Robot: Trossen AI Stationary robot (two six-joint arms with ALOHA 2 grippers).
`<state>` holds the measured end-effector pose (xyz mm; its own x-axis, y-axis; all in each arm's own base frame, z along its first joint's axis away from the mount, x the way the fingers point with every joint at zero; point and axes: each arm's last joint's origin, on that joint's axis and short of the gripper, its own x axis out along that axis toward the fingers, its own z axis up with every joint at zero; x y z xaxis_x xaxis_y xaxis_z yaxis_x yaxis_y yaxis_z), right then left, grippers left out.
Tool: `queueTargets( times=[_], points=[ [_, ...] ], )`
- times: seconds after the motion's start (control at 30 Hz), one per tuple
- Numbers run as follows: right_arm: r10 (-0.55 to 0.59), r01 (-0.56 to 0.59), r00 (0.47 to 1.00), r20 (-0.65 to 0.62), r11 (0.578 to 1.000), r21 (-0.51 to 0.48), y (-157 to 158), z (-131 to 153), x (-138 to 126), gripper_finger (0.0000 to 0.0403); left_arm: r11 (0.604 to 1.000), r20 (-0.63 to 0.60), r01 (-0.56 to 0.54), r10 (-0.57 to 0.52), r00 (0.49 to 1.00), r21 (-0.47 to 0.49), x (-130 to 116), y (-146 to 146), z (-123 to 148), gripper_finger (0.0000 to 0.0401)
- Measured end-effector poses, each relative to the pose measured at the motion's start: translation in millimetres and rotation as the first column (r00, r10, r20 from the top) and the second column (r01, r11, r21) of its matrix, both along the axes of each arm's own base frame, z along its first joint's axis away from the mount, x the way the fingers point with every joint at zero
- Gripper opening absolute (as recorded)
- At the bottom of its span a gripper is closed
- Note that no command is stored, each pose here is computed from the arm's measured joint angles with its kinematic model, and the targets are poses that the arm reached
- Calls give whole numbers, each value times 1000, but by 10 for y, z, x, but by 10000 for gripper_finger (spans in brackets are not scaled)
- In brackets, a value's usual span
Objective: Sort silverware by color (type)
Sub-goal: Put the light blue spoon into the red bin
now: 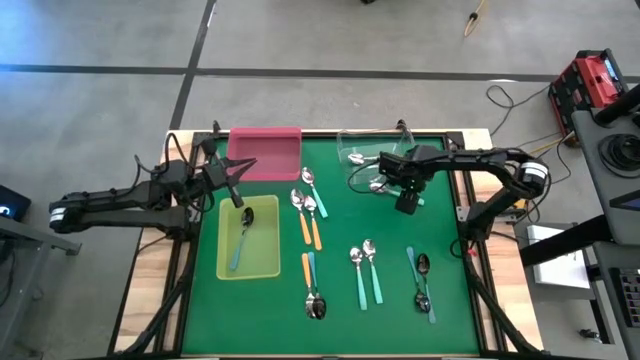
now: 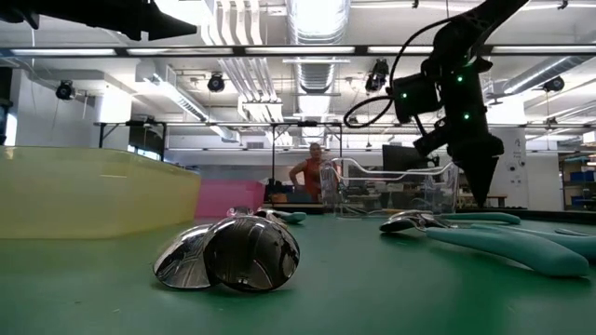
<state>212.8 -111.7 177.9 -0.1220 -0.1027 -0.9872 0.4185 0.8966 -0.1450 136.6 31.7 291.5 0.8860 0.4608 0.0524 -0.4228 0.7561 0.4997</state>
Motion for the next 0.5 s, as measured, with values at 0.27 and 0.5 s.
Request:
queueTargets(
  times=[0.27,0.5],
  points=[
    [-5,3,999,46,999,35,23,-27,-14,178,1000,-13,0,0,1000,-2,30,5,-17,0],
    [-1,0,997,81,1000,11,41,-159,-46,178,1000,-13,0,0,1000,-2,29,4,-16,0]
  ],
)
